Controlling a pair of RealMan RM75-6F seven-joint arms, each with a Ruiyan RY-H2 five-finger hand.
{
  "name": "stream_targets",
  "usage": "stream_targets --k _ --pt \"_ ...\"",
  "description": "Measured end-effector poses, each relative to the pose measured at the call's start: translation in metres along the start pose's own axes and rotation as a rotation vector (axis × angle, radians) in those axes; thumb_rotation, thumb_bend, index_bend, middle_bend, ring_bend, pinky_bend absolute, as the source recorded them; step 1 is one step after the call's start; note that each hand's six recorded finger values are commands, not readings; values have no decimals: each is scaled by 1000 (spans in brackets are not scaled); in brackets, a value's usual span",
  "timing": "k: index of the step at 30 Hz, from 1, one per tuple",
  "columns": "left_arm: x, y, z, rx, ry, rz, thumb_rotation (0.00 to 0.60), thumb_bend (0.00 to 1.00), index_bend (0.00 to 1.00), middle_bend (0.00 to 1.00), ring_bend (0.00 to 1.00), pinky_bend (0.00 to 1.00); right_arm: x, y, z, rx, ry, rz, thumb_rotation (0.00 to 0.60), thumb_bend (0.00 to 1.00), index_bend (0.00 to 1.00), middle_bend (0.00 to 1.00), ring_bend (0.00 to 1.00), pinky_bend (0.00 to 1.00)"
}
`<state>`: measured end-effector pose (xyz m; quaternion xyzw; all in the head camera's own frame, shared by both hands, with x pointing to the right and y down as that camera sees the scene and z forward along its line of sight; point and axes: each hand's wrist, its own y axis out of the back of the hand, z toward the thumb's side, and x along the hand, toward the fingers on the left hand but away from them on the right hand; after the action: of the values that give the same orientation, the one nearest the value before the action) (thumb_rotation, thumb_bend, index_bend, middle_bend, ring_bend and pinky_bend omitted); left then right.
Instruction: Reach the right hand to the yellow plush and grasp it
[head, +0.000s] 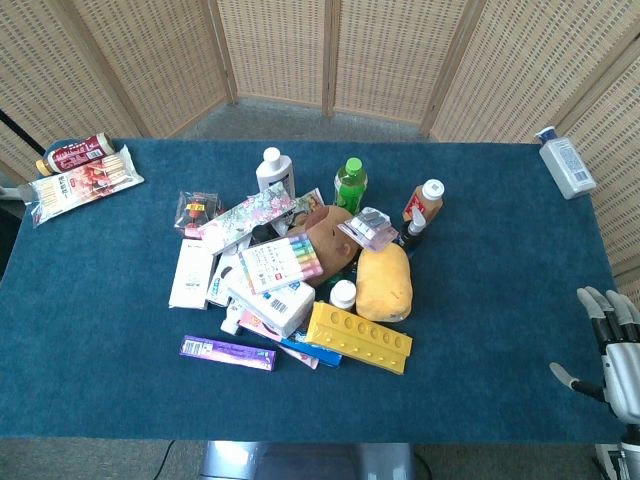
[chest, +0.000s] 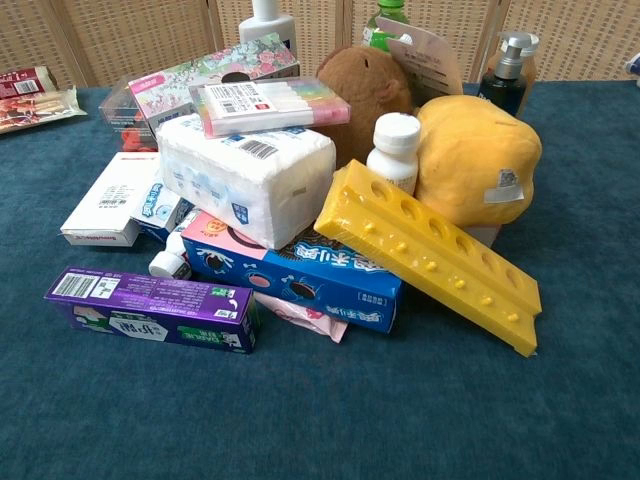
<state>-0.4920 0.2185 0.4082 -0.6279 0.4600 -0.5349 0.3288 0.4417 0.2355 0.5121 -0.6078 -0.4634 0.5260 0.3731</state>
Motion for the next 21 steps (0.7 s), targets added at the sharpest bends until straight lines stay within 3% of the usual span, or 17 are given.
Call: stream_targets --k 10,14,21 --pt "5 0 -1 -18 -2 -3 600 0 0 0 0 0 0 -8 6 -51 5 39 600 0 0 0 0 0" --pt "7 -2 -1 -25 -4 -11 600 0 0 0 0 0 -4 -21 24 -110 33 94 600 0 0 0 0 0" --pt "7 1 -5 -33 8 -5 600 0 0 0 0 0 -24 -43 70 -112 120 165 600 0 0 0 0 0"
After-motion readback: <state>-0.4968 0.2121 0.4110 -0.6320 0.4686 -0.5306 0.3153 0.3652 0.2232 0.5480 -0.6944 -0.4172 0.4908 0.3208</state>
